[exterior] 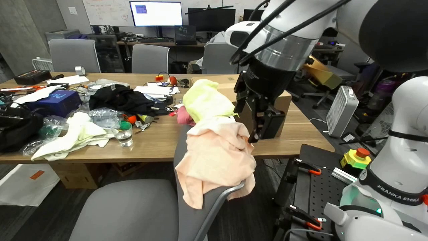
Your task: Put the shirts on the chair onto the box
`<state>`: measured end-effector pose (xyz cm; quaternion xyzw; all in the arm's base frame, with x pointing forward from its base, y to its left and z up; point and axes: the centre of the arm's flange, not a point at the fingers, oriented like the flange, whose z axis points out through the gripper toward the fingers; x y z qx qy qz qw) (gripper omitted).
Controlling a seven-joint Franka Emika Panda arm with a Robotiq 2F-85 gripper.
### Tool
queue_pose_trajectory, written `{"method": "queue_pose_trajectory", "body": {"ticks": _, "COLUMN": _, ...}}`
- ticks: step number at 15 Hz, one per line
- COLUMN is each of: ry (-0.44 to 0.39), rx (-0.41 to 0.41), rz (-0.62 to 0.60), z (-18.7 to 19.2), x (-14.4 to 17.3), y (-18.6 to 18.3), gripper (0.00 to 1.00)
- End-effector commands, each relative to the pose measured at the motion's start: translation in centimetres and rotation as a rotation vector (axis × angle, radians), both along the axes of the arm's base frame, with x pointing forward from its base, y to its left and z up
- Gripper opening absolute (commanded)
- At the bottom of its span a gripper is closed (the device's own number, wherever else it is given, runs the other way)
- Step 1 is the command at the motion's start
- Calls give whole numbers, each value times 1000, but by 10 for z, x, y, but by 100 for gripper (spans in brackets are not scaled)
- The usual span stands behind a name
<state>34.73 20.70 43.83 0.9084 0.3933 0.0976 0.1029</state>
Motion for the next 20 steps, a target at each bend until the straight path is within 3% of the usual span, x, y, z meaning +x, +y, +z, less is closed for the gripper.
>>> {"method": "queue_pose_trajectory", "body": {"ticks": 1, "ry": -12, "rx": 17, "rz": -22, "z": 4, "x": 19, "y": 10, "gripper": 100}}
{"method": "queue_pose_trajectory", "body": {"ticks": 12, "ry": 46, "rx": 5, "rz": -38, "z": -26, "x": 15, "y": 19, "gripper": 100}}
{"method": "queue_pose_trajectory", "body": {"ticks": 13, "ry": 41, "rx": 8, "rz": -41, "z": -26, "x": 15, "y": 18, "gripper": 75}}
{"method": "queue_pose_trajectory", "body": {"ticks": 14, "ry": 41, "rx": 10, "rz": -40, "z": -25, "x": 15, "y": 17, "gripper": 74}}
{"method": "queue_pose_trajectory", "body": {"ticks": 20, "ry": 22, "rx": 19, "rz": -41, "z": -16, "x": 17, "y": 12, "gripper": 27}}
